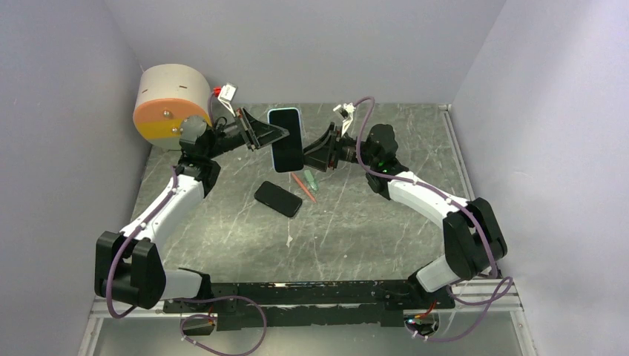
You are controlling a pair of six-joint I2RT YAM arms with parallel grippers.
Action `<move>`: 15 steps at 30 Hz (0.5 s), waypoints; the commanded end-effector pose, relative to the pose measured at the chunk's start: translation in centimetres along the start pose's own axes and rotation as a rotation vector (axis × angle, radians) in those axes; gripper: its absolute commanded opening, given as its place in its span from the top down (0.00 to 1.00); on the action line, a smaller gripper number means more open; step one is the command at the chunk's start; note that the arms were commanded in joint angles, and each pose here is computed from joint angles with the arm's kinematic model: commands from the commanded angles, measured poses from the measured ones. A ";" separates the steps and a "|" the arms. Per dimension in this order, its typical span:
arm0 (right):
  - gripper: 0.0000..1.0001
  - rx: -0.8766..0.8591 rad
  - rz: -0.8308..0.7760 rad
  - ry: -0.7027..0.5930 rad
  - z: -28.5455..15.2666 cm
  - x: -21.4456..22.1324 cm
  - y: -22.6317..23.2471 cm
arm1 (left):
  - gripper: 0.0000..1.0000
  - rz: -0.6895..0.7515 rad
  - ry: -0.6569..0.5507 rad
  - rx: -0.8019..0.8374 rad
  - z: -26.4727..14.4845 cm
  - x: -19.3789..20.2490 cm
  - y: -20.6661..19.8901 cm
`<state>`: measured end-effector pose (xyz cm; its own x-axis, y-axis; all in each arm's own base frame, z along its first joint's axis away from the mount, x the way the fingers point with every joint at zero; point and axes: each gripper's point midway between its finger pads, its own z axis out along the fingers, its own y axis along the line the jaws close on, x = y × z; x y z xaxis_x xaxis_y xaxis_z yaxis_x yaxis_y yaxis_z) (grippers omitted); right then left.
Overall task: Take the phone out of the phone case
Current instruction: Remove the phone case from the phone.
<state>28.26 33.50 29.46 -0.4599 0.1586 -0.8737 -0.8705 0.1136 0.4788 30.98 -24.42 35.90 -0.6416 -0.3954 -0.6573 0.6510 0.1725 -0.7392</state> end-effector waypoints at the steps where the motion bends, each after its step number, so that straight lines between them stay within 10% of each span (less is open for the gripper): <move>1: 0.58 -0.190 -0.137 -0.159 0.7 -5.9 5.1 | 0.98 -0.035 0.074 0.062 0.9 2.4 -0.5; 9: 0.64 -0.260 -0.139 -0.184 1.2 -7.6 6.2 | 0.98 -0.050 0.106 0.089 2.0 3.6 -0.8; 15: 0.91 -0.278 -0.118 -0.188 1.1 -7.7 6.6 | 0.94 -0.018 0.114 0.014 1.8 3.8 0.2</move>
<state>28.04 34.00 30.99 -0.5426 0.1786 -0.8208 -0.8372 -0.0359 0.5457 31.03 -25.76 36.14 -0.6328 -0.3954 -0.6658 0.6783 0.1315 -0.7229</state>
